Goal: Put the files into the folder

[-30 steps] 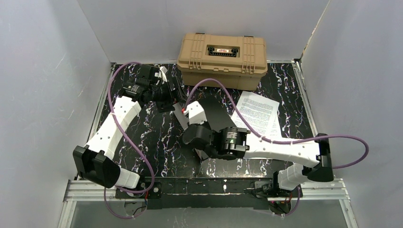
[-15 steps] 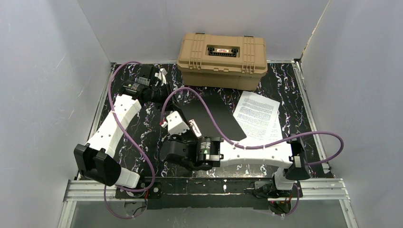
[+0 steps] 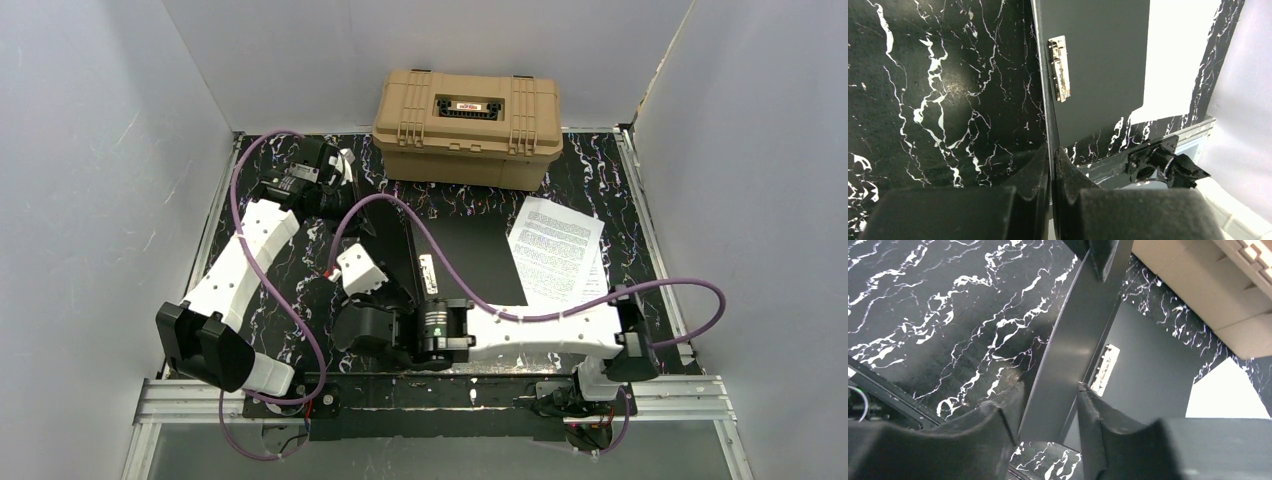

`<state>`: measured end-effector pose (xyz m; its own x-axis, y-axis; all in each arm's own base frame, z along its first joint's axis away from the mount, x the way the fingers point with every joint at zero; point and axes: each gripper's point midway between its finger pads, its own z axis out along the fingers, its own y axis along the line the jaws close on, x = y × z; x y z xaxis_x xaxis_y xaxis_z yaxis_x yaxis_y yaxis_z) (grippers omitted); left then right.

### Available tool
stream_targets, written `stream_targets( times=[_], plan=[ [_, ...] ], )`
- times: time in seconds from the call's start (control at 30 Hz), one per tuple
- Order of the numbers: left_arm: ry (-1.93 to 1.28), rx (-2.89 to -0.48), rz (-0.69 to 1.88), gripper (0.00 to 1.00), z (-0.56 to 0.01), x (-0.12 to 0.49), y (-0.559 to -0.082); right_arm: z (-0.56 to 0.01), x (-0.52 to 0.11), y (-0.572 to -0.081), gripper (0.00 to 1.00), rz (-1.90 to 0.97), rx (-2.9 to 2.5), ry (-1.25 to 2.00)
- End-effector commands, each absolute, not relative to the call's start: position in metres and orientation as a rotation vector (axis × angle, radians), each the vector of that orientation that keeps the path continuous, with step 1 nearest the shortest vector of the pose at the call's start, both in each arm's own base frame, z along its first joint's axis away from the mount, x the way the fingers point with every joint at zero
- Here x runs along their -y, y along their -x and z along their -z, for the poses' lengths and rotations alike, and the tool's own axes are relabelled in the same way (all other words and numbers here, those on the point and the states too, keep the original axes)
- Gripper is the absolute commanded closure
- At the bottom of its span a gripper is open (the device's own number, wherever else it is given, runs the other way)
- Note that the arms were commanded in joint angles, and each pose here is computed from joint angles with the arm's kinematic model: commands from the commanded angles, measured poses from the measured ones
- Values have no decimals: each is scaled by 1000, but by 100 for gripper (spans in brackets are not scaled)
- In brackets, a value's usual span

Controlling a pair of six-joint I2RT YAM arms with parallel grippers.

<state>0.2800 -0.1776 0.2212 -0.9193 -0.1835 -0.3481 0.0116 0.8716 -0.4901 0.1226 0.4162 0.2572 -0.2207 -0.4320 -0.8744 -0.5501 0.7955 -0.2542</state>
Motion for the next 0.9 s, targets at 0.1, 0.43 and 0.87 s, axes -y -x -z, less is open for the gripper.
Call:
stream_targets(
  times=[0.1,0.43,0.87],
  plan=[
    [3,-2624,631,100,-212,170,-287,-310,-390,-117,19,-369,-1811,653],
    [0,-2640,521,100,-190,155,-285,-281,-331,-135,2,-353,-1885,529],
    [59,-2660,240,62,-176,113,-271,-193,-336,-193,1,-369,-2146,490]
  ],
)
